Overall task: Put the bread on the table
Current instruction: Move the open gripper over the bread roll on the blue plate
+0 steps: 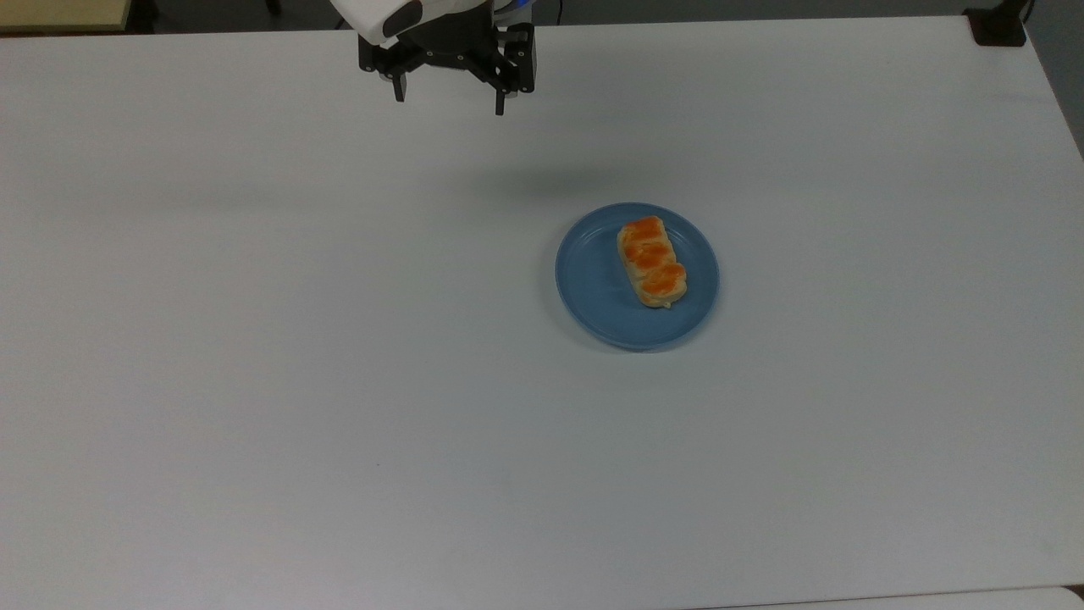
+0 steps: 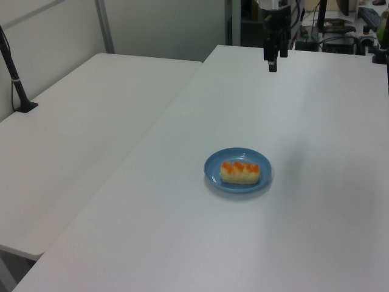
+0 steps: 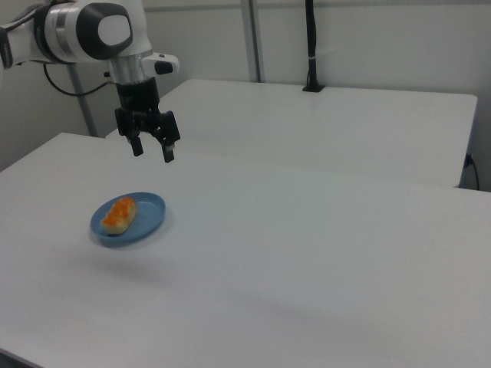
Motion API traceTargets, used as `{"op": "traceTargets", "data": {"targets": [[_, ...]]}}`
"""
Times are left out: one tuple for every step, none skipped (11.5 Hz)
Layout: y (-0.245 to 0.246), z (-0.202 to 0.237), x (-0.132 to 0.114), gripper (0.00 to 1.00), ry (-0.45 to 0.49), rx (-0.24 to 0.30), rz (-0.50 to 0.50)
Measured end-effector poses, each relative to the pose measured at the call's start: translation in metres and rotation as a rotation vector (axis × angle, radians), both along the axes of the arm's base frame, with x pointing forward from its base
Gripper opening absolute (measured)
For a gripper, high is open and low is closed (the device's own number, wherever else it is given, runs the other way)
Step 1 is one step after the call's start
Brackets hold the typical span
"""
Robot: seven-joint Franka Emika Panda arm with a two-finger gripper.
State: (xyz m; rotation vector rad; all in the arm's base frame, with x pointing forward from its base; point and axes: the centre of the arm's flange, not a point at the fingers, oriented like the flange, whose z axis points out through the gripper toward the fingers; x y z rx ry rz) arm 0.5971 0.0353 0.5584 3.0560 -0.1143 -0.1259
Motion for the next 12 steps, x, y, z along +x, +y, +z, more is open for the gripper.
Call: {"op": "traceTargets", "data": {"targets": [[0.001, 0.0, 0.0, 1.0, 0.0, 0.0, 0.002], [0.009, 0.0, 0.001, 1.0, -0.009, 0.001, 0.016], [0.022, 0.0, 0.002, 1.0, -0.023, 0.004, 0.039], [0.043, -0.001, 0.002, 1.0, -0.029, 0.006, 0.073], [0.073, -0.004, -0.001, 1.0, -0.027, 0.006, 0.122], [0.106, -0.009, -0.005, 1.0, -0.029, 0.004, 0.174], [0.136, -0.017, -0.006, 1.0, -0.042, 0.006, 0.21], [0.159, -0.028, -0.004, 1.0, -0.064, 0.011, 0.21], [0.178, -0.045, 0.002, 1.0, -0.083, 0.012, 0.194], [0.189, -0.065, 0.008, 1.0, -0.079, 0.006, 0.183], [0.194, -0.086, 0.013, 1.0, -0.064, -0.002, 0.181], [0.196, -0.103, 0.019, 1.0, -0.055, -0.007, 0.182]]}}
